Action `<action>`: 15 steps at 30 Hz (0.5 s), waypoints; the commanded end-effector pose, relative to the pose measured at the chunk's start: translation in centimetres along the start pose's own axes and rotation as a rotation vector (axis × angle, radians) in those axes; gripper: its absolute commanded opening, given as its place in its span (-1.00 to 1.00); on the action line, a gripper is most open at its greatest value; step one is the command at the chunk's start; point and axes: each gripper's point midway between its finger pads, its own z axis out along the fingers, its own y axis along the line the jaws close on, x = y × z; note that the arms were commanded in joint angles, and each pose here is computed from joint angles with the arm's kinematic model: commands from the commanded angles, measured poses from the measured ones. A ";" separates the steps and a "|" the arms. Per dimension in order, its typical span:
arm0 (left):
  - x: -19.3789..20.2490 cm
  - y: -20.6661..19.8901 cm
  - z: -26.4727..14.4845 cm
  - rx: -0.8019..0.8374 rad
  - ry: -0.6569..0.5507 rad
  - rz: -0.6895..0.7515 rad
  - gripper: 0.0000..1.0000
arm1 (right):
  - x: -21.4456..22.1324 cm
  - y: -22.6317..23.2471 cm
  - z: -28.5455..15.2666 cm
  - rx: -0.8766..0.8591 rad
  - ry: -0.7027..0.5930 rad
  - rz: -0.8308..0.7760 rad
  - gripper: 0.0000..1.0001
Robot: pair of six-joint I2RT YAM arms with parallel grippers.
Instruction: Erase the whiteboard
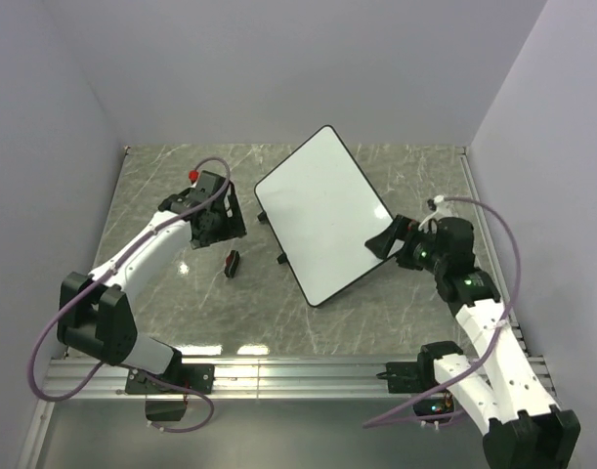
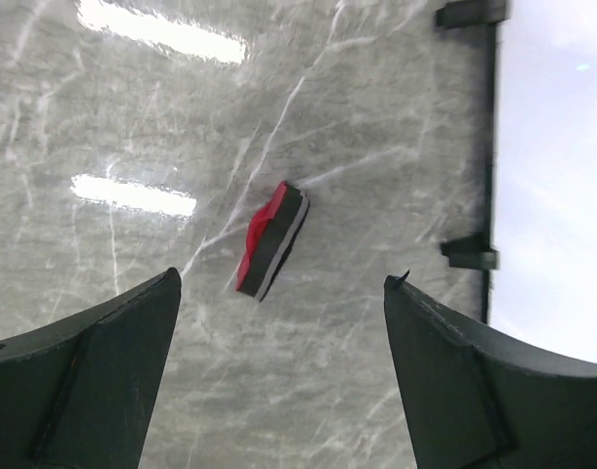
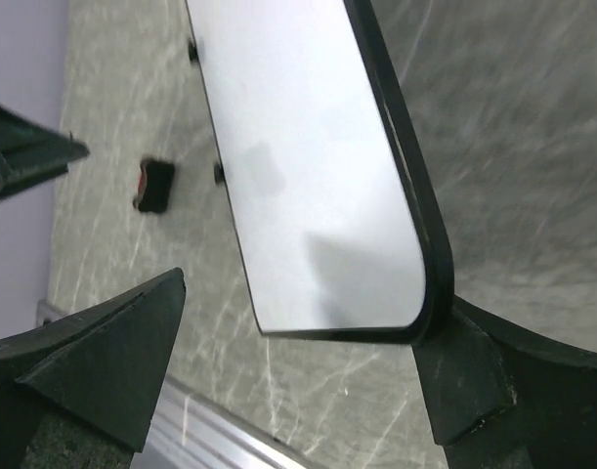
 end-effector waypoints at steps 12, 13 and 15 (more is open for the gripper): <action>-11.6 -4.0 -20.1 0.399 -0.515 -0.068 0.99 | -16.1 7.8 -11.5 0.103 -0.531 -0.093 0.99; -11.8 -3.9 -22.0 0.438 -0.550 -0.075 0.99 | -16.2 8.0 -11.6 0.091 -0.539 -0.085 0.99; -12.4 -4.4 -25.1 0.523 -0.620 -0.083 0.99 | -16.0 8.4 -11.3 0.047 -0.554 -0.071 0.99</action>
